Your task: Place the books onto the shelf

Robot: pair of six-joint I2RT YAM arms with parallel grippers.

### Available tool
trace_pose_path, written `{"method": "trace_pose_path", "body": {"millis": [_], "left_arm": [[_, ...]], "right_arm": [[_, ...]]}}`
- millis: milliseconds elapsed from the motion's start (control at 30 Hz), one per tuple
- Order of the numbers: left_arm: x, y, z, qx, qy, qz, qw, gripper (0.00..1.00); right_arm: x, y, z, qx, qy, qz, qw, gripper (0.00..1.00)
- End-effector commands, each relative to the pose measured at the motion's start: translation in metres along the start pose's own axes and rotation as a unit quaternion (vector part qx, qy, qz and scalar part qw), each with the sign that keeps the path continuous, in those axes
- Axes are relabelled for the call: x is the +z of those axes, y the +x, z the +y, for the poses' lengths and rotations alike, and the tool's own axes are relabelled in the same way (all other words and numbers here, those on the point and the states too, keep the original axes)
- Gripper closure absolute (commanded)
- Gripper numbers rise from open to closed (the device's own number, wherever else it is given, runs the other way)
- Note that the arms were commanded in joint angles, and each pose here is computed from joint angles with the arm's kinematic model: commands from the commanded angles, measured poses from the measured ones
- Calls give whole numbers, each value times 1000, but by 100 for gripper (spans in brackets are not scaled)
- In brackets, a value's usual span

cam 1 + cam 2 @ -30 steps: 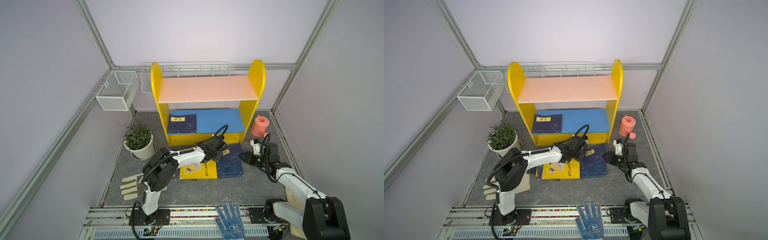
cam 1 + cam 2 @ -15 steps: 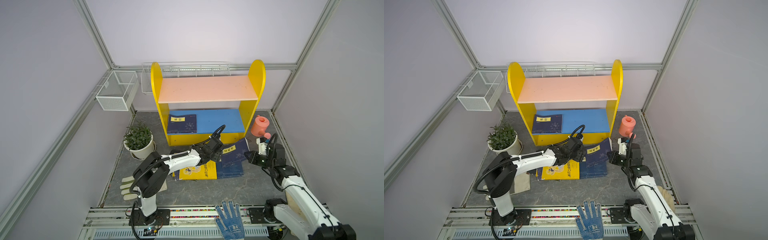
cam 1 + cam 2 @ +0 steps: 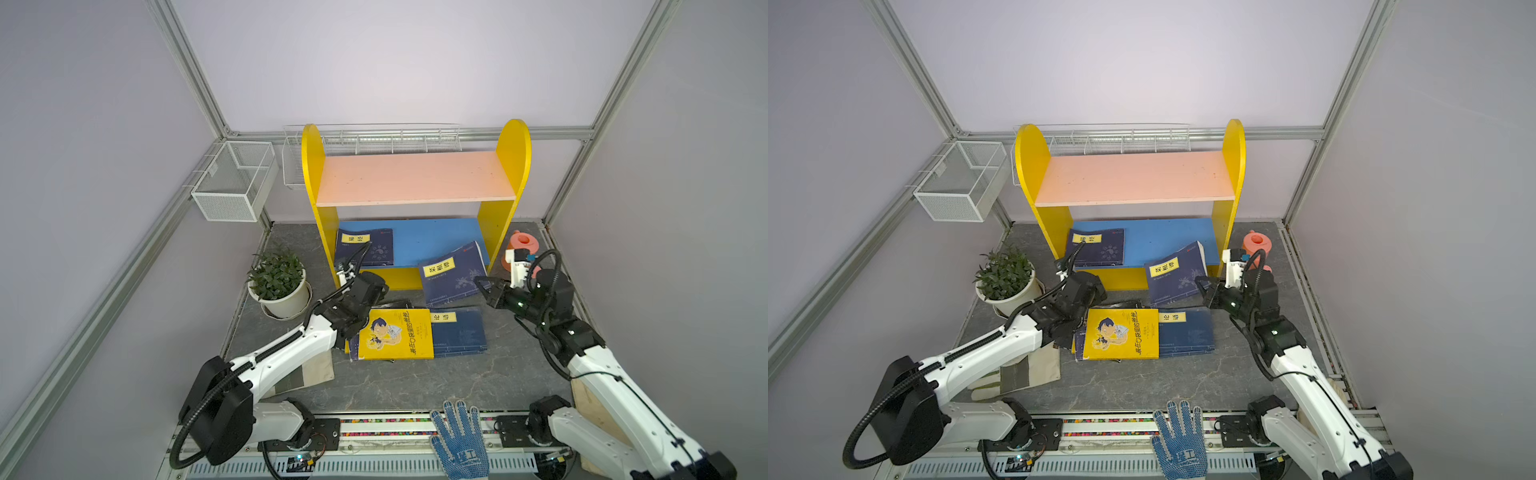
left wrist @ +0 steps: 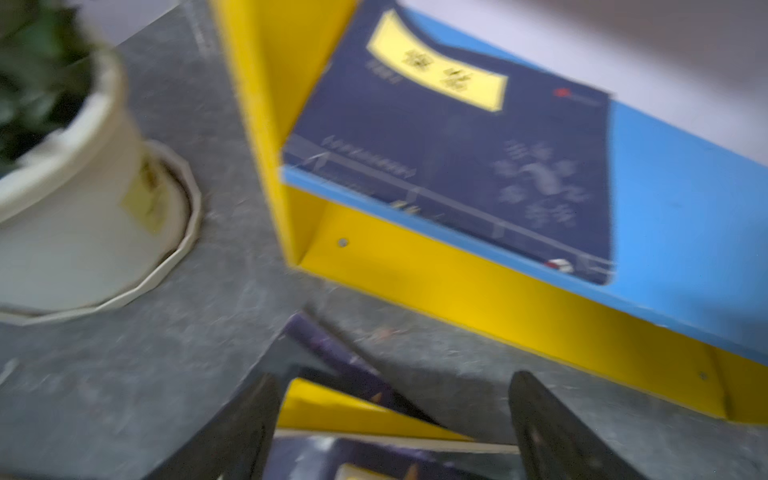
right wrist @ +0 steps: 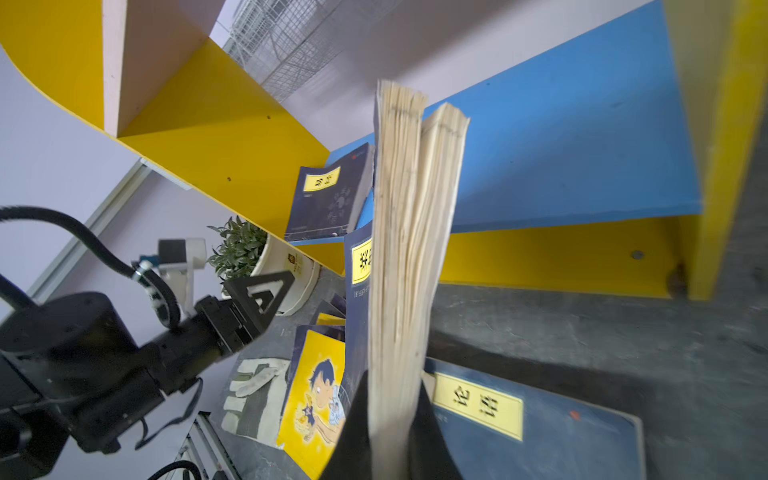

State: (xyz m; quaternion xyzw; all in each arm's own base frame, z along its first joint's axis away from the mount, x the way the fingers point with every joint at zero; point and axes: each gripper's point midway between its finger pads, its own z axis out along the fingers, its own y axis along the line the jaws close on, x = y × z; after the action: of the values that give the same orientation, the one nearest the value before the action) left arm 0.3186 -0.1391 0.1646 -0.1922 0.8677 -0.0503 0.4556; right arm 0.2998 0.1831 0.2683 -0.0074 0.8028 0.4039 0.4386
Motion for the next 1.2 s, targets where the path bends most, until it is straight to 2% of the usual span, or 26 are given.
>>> {"method": "trace_pose_path", "body": {"millis": [0, 100, 233, 333, 433, 567, 833, 1167], "left_arm": [[-16, -8, 55, -90, -73, -27, 993, 13], [-26, -9, 77, -113, -86, -40, 989, 13], [-31, -5, 98, -139, -103, -40, 984, 13], [-31, -2, 107, -149, -112, -34, 982, 13], [-31, 0, 111, -153, -115, -34, 981, 13], [-31, 0, 113, -152, -117, -33, 981, 13], [-33, 1, 115, -146, -127, -27, 981, 13], [-28, 3, 111, -137, -134, -15, 981, 13]], "right_arm": [[20, -45, 53, 8, -79, -77, 994, 94], [52, -55, 80, 26, -117, -78, 990, 94], [92, -63, 98, 85, -157, -83, 981, 94], [124, -60, 106, 107, -162, -71, 979, 94], [149, -56, 119, 85, -156, -62, 982, 94], [182, -49, 115, 99, -129, -57, 985, 94], [240, -31, 99, 157, -121, -32, 980, 94], [269, -3, 85, 196, -114, 2, 974, 93]]}}
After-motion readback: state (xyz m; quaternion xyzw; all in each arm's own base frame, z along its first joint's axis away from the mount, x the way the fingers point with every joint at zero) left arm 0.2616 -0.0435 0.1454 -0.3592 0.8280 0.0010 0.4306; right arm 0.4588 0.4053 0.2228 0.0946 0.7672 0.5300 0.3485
